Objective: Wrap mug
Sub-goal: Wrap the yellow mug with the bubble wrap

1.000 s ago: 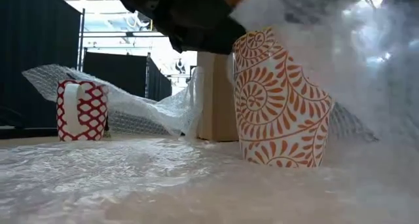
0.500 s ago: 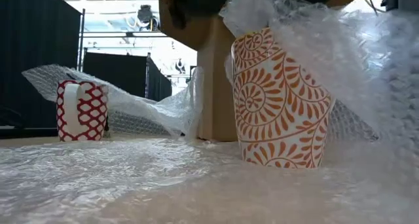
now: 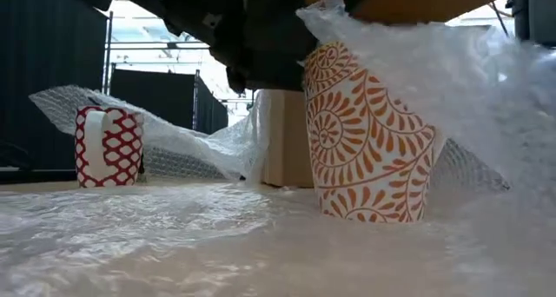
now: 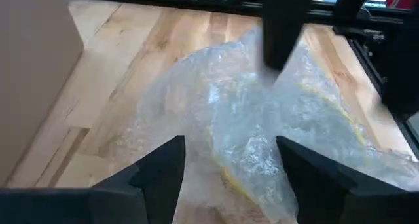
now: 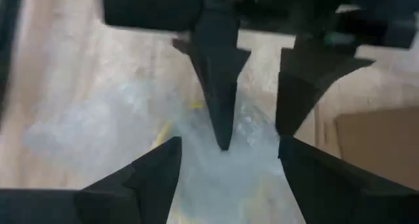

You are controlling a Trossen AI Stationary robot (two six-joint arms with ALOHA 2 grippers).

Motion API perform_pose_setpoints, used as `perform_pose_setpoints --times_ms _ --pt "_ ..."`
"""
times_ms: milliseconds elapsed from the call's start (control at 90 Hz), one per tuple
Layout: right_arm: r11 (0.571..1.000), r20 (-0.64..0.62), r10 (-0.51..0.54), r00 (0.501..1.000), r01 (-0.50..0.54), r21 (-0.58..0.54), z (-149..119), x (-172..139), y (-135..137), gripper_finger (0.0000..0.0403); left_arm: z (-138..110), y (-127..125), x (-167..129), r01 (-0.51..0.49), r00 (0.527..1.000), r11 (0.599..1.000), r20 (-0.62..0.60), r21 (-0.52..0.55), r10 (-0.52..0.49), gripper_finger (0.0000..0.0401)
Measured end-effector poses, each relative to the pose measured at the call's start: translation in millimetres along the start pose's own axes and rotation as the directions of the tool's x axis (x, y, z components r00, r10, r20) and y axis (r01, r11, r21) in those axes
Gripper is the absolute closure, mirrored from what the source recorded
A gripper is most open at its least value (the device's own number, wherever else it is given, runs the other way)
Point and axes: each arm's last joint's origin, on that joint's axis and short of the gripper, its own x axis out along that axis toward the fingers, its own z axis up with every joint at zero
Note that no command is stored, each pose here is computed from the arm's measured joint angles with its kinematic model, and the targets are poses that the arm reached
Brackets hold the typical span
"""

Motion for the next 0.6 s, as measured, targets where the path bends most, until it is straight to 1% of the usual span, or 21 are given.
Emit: perform_pose_setpoints --times_ms 100,156,211,256,378,433,500,600 --pt "0.995 -0.056 0.104 0.993 -0.104 -0.003 -2.4 -21.9 7.7 0.0161 -0.1 0.0 0.0 0.000 1.000 1.000 -0.001 0.000 0.000 0.0183" --pt "0.992 -0.066 0.127 0.990 -0.128 -0.013 -8.1 -27.1 17.6 0.0161 -0.1 0.0 0.0 0.000 1.000 1.000 -0.001 0.000 0.000 0.0183" --pt "0.990 -0.076 0.137 0.988 -0.140 -0.031 -16.6 -24.8 29.8 0.0161 -0.1 0.0 0.0 0.000 1.000 1.000 0.000 0.002 0.000 0.0183" --pt "0.992 -0.080 0.115 0.990 -0.118 -0.040 -24.8 -17.7 37.7 0.0161 -0.1 0.0 0.1 0.001 1.000 1.000 0.000 0.005 -0.001 0.0183" --pt "0.997 -0.006 -0.058 0.998 0.058 -0.054 -40.3 5.6 45.7 0.0161 -0.1 -0.2 0.1 0.011 1.000 1.000 -0.002 0.007 -0.011 0.0183" --pt "0.992 0.041 -0.101 0.994 0.103 -0.066 -43.0 13.8 47.4 0.0161 -0.2 -0.3 0.2 0.014 1.000 1.000 -0.003 0.007 -0.014 0.0183" --pt "0.992 0.054 -0.087 0.995 0.091 -0.086 -43.1 24.8 46.2 0.0161 -0.3 -0.3 0.2 0.015 1.000 1.000 -0.002 0.006 -0.015 0.0183" --pt "0.996 0.035 0.012 0.999 -0.009 -0.094 -39.6 42.2 39.7 0.0161 -0.3 -0.3 0.3 0.016 1.000 1.000 -0.002 0.006 -0.016 0.0183"
